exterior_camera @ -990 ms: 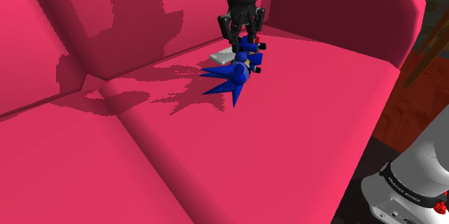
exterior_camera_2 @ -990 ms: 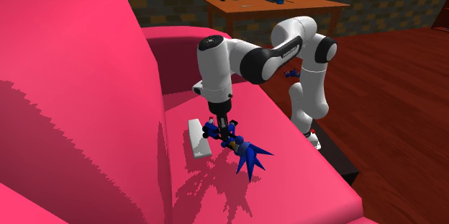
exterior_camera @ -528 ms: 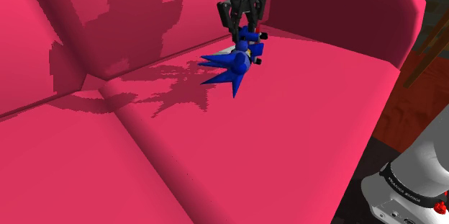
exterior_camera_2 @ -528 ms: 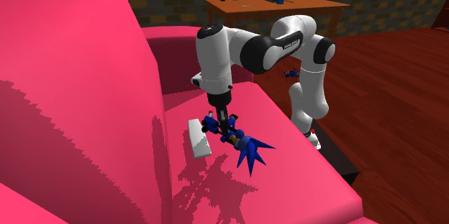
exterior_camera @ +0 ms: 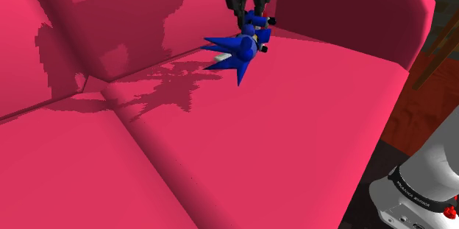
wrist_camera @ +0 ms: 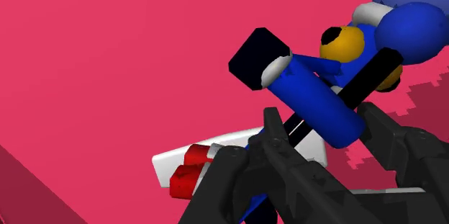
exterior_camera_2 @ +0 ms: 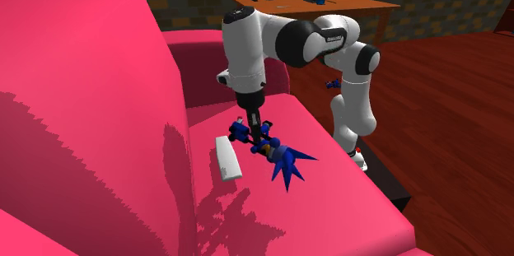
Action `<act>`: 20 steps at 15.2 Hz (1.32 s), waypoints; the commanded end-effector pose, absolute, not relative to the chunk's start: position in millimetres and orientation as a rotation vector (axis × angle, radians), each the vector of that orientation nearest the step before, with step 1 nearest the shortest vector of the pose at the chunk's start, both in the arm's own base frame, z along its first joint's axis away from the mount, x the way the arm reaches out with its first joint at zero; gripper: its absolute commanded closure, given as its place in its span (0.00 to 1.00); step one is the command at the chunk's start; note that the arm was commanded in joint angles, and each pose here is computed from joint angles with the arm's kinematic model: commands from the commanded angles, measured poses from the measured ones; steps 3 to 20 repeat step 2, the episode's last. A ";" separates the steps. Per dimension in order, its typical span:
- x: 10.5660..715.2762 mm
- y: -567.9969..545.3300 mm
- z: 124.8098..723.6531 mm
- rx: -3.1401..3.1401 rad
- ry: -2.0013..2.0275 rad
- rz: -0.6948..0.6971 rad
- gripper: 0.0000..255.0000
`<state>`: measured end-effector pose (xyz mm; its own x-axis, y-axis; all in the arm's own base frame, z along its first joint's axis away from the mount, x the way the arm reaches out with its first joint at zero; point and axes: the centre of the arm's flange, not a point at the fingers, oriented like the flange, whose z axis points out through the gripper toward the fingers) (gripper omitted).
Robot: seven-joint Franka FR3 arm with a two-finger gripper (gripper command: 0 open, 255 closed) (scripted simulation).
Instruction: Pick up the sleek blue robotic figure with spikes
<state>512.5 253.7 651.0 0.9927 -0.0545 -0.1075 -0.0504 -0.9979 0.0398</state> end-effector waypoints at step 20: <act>510.7 252.7 657.6 3.099 -0.082 -0.168 1.00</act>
